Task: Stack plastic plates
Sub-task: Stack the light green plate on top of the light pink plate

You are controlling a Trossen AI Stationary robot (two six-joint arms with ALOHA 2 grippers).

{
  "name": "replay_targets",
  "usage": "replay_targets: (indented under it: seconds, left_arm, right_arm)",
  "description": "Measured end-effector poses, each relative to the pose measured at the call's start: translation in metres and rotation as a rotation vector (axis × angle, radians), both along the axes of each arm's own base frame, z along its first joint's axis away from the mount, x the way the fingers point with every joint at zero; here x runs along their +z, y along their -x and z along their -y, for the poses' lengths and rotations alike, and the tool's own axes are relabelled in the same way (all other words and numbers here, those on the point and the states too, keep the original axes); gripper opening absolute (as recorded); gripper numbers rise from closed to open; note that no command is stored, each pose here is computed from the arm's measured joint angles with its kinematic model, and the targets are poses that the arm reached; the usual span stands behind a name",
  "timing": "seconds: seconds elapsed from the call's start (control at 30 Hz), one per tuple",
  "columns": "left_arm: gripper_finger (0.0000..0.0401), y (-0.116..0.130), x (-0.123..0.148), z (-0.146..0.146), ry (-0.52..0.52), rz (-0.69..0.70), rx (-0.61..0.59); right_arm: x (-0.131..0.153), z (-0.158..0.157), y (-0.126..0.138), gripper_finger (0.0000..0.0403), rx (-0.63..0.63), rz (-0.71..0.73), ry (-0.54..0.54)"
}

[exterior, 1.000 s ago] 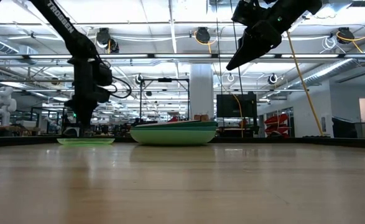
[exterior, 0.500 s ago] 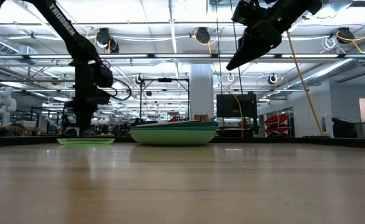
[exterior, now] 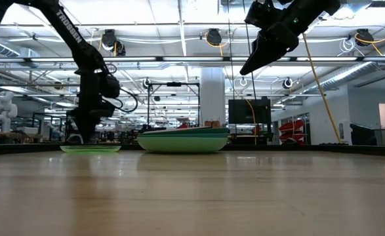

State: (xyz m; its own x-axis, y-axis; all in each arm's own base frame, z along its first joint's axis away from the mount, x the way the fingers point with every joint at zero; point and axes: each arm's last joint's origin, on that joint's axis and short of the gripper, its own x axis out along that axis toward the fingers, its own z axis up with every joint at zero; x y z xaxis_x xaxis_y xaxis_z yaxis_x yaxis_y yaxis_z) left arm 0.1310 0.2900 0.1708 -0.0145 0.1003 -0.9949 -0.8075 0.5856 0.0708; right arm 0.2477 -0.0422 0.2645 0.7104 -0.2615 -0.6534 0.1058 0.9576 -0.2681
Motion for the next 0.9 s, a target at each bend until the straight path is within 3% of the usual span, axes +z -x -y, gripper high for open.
replay_targets:
  seconds: [0.13, 0.3, 0.43, 0.6, 0.9]
  left_arm:
    - [0.0055, 0.0002, 0.0001, -0.0002, -0.01, -0.02, -0.002]
    - [0.0008, 0.0008, 0.0002, -0.0006, -0.012, -0.023, -0.003]
    - [0.001, 0.003, 0.0002, -0.0017, -0.015, -0.024, 0.018]
    - [0.0042, 0.0062, 0.0001, -0.0028, 0.0, 0.004, 0.044]
    - [0.0142, 0.0066, 0.0001, -0.0032, 0.002, 0.012, 0.049]
  right_arm:
    - [0.0, 0.0, 0.0, 0.01, 0.0, 0.0, 0.0]
    - [0.0, 0.0, 0.0, 0.01, 0.0, 0.0, 0.0]
    - [0.0, -0.0001, 0.0, 0.01, 0.0, 0.0, 0.0]
    - [0.0, -0.0001, 0.0, 0.01, 0.0, 0.0, 0.0]
    - [0.0, -0.0001, 0.0, 0.01, 0.0, 0.0, 0.0]
